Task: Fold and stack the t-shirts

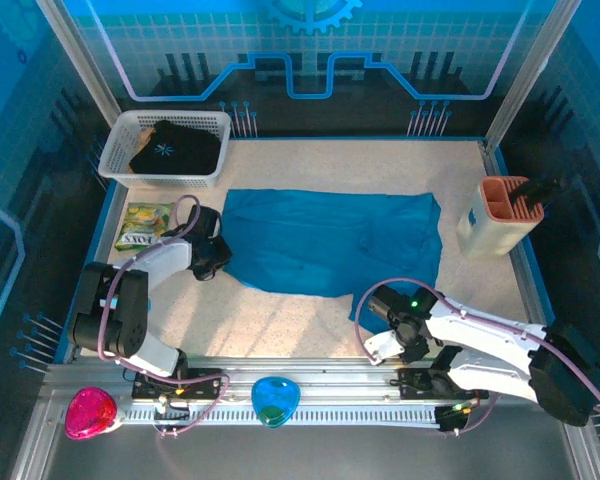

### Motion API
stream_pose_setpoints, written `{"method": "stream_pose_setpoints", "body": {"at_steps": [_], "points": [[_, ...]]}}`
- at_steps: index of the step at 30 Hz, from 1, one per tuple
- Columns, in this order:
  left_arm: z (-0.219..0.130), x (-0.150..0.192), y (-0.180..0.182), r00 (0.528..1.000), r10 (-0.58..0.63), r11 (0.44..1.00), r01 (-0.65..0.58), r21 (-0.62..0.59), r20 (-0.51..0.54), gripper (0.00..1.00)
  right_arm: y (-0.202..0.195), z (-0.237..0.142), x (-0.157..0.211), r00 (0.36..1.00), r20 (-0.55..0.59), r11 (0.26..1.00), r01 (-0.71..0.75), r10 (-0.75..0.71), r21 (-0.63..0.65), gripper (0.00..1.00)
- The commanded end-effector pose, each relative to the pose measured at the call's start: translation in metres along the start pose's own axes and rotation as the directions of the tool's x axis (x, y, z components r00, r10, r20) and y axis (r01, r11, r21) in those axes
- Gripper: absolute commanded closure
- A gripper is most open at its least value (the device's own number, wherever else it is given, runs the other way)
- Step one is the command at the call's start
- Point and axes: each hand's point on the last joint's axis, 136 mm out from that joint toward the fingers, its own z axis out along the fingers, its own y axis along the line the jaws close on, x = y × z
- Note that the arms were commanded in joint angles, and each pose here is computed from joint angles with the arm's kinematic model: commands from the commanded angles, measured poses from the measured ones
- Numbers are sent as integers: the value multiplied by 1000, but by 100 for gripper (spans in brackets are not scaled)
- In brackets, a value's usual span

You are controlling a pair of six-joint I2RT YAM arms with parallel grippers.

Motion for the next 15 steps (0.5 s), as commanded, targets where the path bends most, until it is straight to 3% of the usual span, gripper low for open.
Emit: {"method": "stream_pose_setpoints", "body": {"at_steps": [1,8,15], "points": [[-4,1,-2,1000,26,999,-26,18,4,100,-3,3,-8,1000,3,1000,20,-20,-6,69],[-5,0,-5,999,34,999,-34,28,5,100,-14,-2,-2,998,-59,999,25,-24,24,98],[-12,0,-4,999,42,999,-42,25,10,100,-43,-37,14,995,-60,982,-71,82,177,100]]}}
